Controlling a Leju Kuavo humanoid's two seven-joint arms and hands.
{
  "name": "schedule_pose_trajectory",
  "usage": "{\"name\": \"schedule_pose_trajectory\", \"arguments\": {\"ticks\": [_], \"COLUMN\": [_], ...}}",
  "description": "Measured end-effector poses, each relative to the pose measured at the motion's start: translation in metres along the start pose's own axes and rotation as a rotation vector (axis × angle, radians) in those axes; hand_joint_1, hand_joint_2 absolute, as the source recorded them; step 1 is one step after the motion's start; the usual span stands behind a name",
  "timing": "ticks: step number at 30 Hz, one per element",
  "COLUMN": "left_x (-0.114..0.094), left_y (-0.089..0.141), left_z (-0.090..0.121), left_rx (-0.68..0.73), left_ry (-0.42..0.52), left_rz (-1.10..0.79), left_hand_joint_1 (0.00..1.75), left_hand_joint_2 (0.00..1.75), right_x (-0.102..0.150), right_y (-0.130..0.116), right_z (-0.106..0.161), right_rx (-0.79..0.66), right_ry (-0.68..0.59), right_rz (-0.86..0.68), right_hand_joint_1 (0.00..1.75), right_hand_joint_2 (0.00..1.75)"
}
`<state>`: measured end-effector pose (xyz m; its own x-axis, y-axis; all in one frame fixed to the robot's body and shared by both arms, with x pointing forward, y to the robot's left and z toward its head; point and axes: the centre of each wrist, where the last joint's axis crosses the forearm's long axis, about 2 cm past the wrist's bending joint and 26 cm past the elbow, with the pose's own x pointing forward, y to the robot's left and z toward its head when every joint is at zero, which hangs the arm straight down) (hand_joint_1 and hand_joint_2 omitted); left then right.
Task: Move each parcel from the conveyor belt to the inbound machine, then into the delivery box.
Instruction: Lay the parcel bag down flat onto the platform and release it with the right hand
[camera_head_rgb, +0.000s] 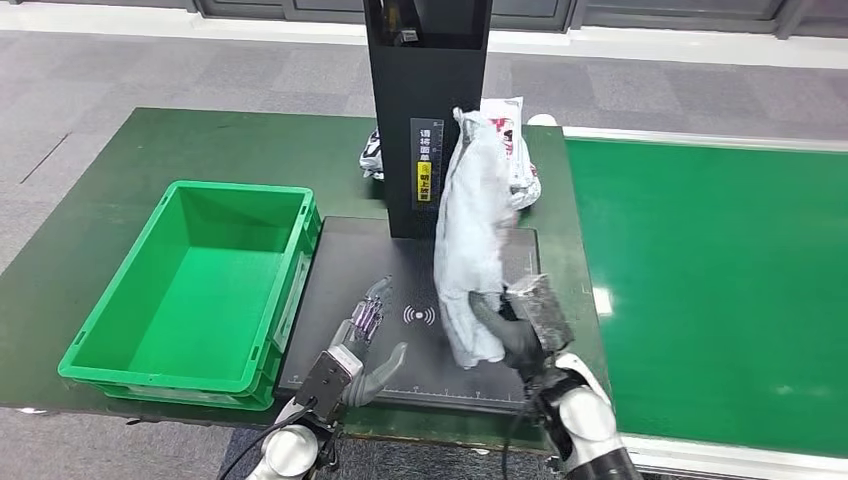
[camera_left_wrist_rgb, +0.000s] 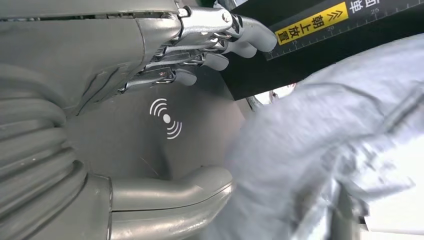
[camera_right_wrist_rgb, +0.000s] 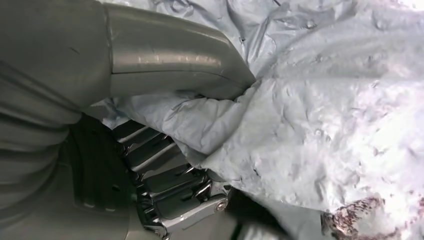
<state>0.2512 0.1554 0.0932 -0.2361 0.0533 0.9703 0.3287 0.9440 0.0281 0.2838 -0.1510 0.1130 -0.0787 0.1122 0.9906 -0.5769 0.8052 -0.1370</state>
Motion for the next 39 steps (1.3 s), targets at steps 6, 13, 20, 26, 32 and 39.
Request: {"name": "schedule_pose_trajectory", "arguments": {"ticks": [6,13,20,26,32,39], "left_x": [0.000,-0.001,-0.001,-0.002,-0.002,-0.001], "left_y": [0.000,0.001,0.001,0.001,0.000,0.001], "left_z": [0.000,-0.001,0.001,0.001,0.003,0.005], "left_rx": [0.000,0.013,0.015,0.015,0.016,0.023], "left_ry": [0.002,0.012,0.017,0.018,0.023,0.036], "left_rz": [0.000,0.001,0.003,0.004,0.005,0.010], "left_hand_joint_1": [0.00,0.00,0.00,0.00,0.00,0.00], "left_hand_joint_2": [1.75,1.75,1.75,1.75,1.75,1.75], "right_x": [-0.003,-0.015,-0.031,-0.034,-0.039,-0.040], "right_y": [0.011,0.031,0.035,0.036,0.034,0.027], "right_z": [-0.007,-0.019,-0.018,-0.017,-0.012,-0.002], "right_rx": [0.054,0.172,0.177,0.184,0.154,0.090], "right_ry": [0.033,0.114,0.161,0.174,0.221,0.321], "right_rz": [0.023,0.091,0.104,0.108,0.158,0.383], "right_hand_joint_1": [0.00,0.00,0.00,0.00,0.00,0.00], "right_hand_joint_2": [1.31,0.00,0.00,0.87,1.31,0.00]}}
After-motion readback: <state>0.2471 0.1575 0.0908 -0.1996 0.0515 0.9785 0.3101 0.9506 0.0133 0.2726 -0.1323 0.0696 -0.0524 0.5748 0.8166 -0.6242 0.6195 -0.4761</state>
